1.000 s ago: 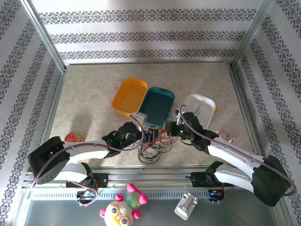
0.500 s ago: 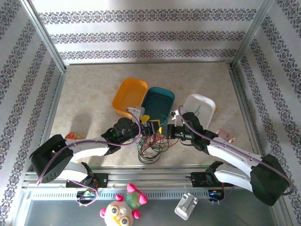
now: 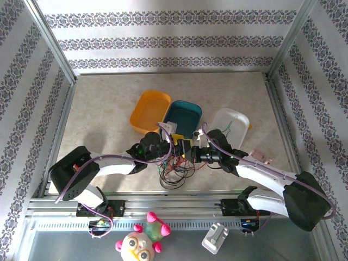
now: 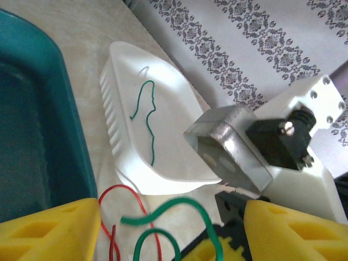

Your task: Untangle the cables

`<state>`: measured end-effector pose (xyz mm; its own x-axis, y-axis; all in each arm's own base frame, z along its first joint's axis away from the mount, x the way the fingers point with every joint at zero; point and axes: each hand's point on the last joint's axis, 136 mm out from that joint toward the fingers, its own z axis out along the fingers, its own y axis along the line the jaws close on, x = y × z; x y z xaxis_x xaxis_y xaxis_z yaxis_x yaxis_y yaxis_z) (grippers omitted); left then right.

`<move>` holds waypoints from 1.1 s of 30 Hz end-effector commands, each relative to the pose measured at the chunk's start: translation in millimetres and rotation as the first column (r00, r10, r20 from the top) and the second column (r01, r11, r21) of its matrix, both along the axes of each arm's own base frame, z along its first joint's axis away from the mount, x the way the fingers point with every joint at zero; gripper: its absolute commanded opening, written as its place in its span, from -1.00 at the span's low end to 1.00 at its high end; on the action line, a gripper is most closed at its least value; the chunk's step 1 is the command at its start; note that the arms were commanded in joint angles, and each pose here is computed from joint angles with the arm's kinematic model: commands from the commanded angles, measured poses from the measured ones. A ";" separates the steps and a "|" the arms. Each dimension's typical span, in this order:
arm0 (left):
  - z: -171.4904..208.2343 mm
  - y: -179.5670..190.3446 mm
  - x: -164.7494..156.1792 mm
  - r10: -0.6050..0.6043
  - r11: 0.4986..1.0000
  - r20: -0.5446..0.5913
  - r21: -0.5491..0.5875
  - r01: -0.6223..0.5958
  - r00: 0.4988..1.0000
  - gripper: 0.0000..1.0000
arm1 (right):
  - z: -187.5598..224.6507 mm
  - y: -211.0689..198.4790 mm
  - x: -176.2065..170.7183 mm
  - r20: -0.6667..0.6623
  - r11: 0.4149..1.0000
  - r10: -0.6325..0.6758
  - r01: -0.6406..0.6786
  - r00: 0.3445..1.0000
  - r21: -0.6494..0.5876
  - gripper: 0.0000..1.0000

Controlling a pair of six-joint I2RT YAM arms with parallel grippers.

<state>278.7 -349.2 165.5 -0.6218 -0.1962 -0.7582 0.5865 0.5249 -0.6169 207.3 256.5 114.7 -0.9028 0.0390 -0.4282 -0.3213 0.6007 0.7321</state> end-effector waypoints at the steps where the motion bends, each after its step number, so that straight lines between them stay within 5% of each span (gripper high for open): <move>1: -0.5 -3.9 8.1 0.004 1.000 -0.018 0.013 -0.004 1.000 0.26 | 25.3 10.3 3.8 0.070 0.999 0.028 -0.031 0.997 0.044 -0.91; 4: -11.5 -2.1 11.5 0.026 0.998 -0.043 0.051 -0.024 0.999 0.04 | 28.7 9.6 5.8 0.080 0.999 0.019 -0.022 0.997 0.045 -0.92; 9: -25.9 5.3 16.1 0.078 0.993 -0.068 0.090 -0.071 0.995 -0.72 | 23.4 5.8 10.1 0.081 1.000 -0.016 0.014 0.997 0.026 -0.92; 12: -32.5 14.0 19.7 0.133 0.986 -0.076 0.108 -0.124 0.988 -1.00 | 9.8 -3.4 17.7 0.065 0.996 -0.087 0.089 0.994 -0.016 -0.92; 15: -31.7 22.6 21.2 0.171 0.980 -0.062 0.112 -0.163 0.983 -1.00 | -17.3 -28.5 29.0 0.036 0.961 -0.252 0.254 0.967 -0.109 -0.91; 20: -23.6 36.5 22.4 0.223 0.969 -0.027 0.112 -0.219 0.974 -1.00 | -77.5 -85.3 25.8 -0.065 0.799 -0.586 0.562 0.808 -0.215 -0.80; 24: -20.8 39.9 20.7 0.230 0.969 -0.016 0.092 -0.227 0.973 -1.00 | -100.4 -102.1 14.2 -0.126 0.744 -0.660 0.620 0.741 -0.251 -0.66; 29: -20.9 38.6 19.6 0.221 0.972 -0.017 0.080 -0.219 0.975 -1.00 | -94.4 -111.5 13.7 -0.100 0.725 -0.680 0.644 0.727 -0.245 -0.15; 33: -18.7 36.2 19.7 0.212 0.975 -0.011 0.073 -0.211 0.977 -1.00 | -95.2 -121.1 9.6 -0.098 0.698 -0.710 0.678 0.698 -0.229 -0.05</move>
<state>290.3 -316.1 128.8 -0.6328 -0.2205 -0.7423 0.4383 0.6883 -0.5781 222.4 159.3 33.0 -0.7507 0.5781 -0.3197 0.2705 0.7106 0.6495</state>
